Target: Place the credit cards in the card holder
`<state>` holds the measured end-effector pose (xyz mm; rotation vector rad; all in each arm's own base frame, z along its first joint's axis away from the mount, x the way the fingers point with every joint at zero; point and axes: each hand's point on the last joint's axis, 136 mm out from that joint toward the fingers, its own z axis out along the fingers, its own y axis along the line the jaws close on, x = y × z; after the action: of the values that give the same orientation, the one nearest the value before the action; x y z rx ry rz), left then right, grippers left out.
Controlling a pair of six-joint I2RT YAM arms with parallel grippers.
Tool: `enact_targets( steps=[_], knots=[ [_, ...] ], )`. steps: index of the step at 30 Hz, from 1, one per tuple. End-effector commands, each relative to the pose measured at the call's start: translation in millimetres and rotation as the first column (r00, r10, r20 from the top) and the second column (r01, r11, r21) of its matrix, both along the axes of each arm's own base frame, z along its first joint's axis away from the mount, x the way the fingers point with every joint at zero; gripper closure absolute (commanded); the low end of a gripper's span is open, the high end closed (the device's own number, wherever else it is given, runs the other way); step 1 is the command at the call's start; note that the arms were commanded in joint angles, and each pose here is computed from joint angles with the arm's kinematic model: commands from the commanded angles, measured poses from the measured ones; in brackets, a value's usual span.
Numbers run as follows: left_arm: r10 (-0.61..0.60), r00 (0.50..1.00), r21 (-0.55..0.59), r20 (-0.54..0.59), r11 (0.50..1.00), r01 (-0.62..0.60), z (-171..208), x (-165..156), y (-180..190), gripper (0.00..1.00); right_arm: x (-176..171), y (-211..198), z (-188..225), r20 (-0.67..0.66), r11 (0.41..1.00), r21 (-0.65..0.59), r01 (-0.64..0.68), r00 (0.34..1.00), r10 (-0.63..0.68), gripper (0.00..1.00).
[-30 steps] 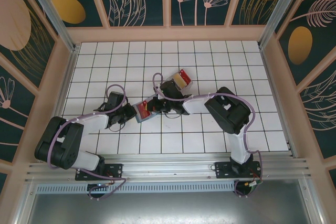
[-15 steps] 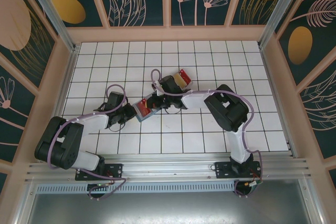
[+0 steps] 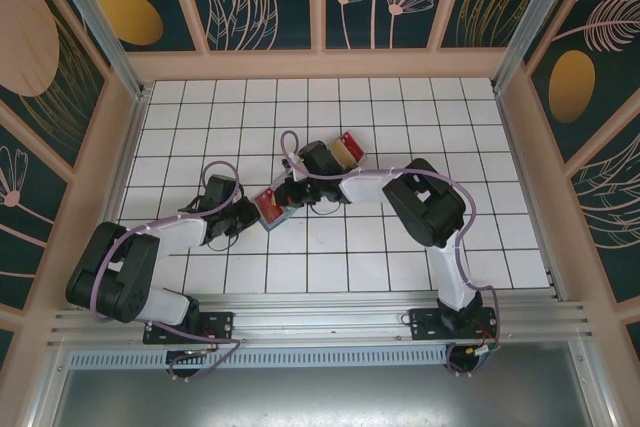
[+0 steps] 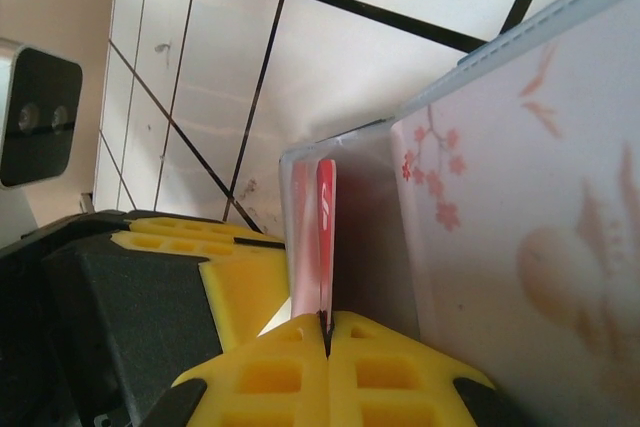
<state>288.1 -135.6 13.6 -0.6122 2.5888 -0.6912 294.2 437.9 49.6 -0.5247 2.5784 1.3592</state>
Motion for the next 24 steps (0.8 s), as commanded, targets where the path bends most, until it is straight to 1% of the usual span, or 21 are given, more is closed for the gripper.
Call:
enact_targets(
  steps=[1, 7, 10, 11, 13, 15, 24],
  knots=[
    [-0.016, 0.999, 0.028, -0.047, 0.999, 0.017, -8, -10, 3, 0.85, -14, -6, -20, -0.033, 0.996, -0.067, -0.064, 0.998, 0.061, 0.97],
    [0.007, 1.000, 0.087, -0.010, 0.996, -0.006, 5, -3, 13, 0.87, -11, -8, -17, -0.033, 0.994, -0.073, -0.076, 0.997, 0.074, 0.96],
    [0.037, 0.999, 0.134, 0.015, 0.990, -0.038, 13, 1, 23, 0.89, -11, -7, -17, -0.035, 0.994, -0.076, -0.082, 0.996, 0.079, 0.96],
    [0.047, 0.999, 0.148, 0.021, 0.988, -0.049, 15, 1, 26, 0.90, -12, -7, -18, -0.038, 0.993, -0.078, -0.083, 0.996, 0.081, 0.96],
    [0.066, 0.997, 0.171, 0.031, 0.983, -0.070, 17, 4, 31, 0.95, -12, -7, -19, -0.040, 0.993, -0.083, -0.086, 0.996, 0.083, 0.96],
    [0.074, 0.997, 0.173, 0.030, 0.982, -0.078, 16, 6, 32, 1.00, -12, -8, -20, -0.041, 0.992, -0.088, -0.086, 0.996, 0.082, 0.96],
    [0.047, 0.999, 0.149, -0.007, 0.988, -0.045, -4, 14, 21, 1.00, -19, -3, -18, -0.043, 0.989, -0.087, -0.118, 0.992, 0.115, 0.95]
  ],
)
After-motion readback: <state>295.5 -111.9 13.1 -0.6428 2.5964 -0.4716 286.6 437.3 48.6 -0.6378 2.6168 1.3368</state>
